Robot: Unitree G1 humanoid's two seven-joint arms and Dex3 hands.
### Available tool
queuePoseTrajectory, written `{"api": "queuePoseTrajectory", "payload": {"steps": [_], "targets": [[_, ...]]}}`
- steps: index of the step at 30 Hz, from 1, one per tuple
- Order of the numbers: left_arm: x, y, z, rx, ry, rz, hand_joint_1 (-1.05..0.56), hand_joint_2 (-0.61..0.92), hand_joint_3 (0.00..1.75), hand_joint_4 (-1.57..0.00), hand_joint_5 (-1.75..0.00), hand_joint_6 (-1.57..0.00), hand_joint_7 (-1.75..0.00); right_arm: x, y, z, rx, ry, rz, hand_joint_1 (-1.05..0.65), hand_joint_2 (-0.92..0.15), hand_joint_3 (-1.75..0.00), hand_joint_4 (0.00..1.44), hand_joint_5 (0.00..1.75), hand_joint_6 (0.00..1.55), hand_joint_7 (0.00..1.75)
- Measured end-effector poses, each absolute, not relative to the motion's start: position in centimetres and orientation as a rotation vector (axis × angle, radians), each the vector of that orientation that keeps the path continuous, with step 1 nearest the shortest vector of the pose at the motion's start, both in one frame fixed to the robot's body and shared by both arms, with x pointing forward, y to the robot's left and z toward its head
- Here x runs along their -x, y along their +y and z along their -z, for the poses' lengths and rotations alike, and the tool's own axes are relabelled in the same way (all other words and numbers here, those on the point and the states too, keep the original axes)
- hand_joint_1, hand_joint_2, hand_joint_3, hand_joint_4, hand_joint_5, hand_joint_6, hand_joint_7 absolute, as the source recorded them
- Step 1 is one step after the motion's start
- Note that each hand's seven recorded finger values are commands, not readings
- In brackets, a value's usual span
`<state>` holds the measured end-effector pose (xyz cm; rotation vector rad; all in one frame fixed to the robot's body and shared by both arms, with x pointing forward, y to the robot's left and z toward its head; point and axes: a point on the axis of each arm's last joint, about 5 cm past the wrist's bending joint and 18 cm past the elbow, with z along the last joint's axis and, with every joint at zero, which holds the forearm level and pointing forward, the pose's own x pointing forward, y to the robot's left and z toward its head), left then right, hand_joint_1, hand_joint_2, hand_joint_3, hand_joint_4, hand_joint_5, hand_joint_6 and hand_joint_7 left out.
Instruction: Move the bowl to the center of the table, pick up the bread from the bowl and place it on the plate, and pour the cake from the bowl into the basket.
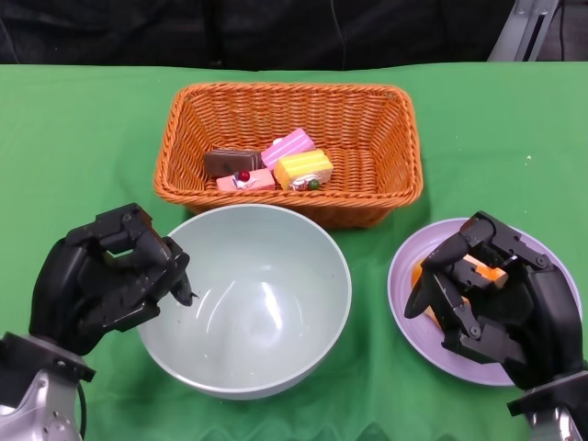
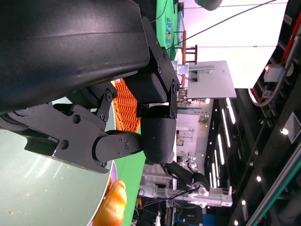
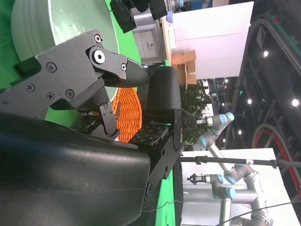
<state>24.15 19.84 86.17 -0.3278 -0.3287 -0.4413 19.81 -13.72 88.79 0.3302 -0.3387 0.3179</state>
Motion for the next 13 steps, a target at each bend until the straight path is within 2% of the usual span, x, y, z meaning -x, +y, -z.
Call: {"api": "queuePoseTrajectory", "payload": {"steps": [2, 7, 10, 13], "targets": [[-24.17, 19.82, -86.22, 0.316, -0.326, 0.447, -0.1, 0.72, 0.72, -0.88, -1.55, -0.92, -1.24, -19.88, -13.71, -88.84, -0.33, -0.341, -0.319, -0.15, -0.6, -0.87, 0.76, 1.58, 0.67, 1.27], [-24.3, 19.74, -86.53, 0.305, -0.332, 0.457, -0.08, 0.71, 0.75, -0.86, -1.6, -0.92, -1.24, -20.14, -13.64, -89.1, -0.317, -0.352, -0.323, -0.14, -0.61, -0.86, 0.75, 1.58, 0.67, 1.27], [-24.36, 19.64, -86.54, 0.319, -0.336, 0.456, -0.11, 0.79, 0.56, -0.86, -1.59, -0.91, -1.25, -20.15, -13.62, -89.14, -0.308, -0.351, -0.317, -0.12, -0.63, -0.86, 0.74, 1.58, 0.66, 1.27], [-24.48, 19.68, -86.66, 0.325, -0.349, 0.462, -0.13, 0.83, 0.47, -0.88, -1.58, -0.91, -1.26, -20.15, -13.64, -89.17, -0.308, -0.352, -0.317, -0.11, -0.63, -0.86, 0.74, 1.58, 0.66, 1.27]]}}
